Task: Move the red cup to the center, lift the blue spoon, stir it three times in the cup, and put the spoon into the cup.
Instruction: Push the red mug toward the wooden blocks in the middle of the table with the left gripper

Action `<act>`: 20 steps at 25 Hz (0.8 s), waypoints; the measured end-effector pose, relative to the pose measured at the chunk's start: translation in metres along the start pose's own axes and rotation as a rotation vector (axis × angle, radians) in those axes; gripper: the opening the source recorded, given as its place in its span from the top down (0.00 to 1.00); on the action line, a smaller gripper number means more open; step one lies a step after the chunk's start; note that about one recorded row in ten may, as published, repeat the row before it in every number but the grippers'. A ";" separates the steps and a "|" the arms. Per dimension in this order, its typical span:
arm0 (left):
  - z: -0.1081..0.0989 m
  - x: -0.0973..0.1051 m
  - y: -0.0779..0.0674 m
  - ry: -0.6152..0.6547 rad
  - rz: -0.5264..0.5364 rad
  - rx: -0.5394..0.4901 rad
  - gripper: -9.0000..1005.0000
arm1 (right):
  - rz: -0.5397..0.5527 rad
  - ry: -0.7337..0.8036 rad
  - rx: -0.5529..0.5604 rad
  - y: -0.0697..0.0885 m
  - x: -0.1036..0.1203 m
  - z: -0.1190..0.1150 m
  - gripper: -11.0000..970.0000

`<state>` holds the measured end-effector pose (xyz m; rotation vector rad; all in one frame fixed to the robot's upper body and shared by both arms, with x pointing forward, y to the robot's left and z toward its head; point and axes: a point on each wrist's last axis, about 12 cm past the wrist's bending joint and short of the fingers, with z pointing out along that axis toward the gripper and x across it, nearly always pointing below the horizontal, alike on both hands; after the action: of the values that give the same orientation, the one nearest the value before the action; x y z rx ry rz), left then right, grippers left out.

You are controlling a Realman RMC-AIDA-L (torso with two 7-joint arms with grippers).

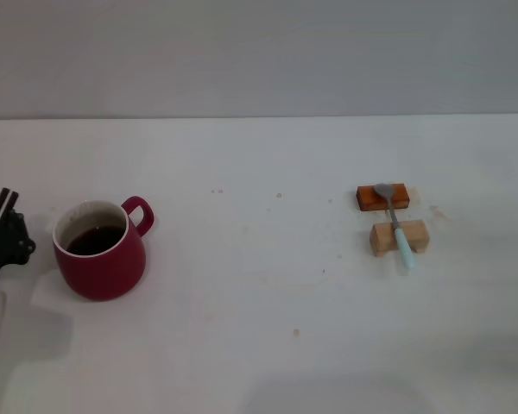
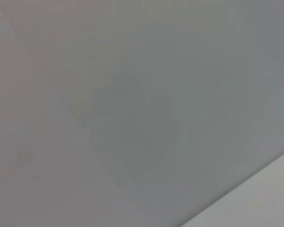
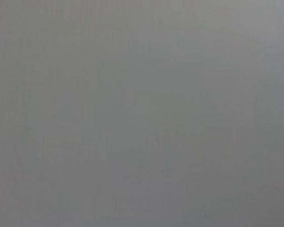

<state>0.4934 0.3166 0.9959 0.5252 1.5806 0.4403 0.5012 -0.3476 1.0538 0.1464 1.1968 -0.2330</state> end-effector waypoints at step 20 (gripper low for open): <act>0.006 -0.018 -0.022 -0.079 0.009 0.109 0.95 | -0.001 -0.001 0.002 -0.001 0.000 -0.001 0.25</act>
<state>0.4990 0.2884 0.9973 0.6260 1.5322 0.3377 0.4999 -0.3480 1.0535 0.1476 1.1957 -0.2349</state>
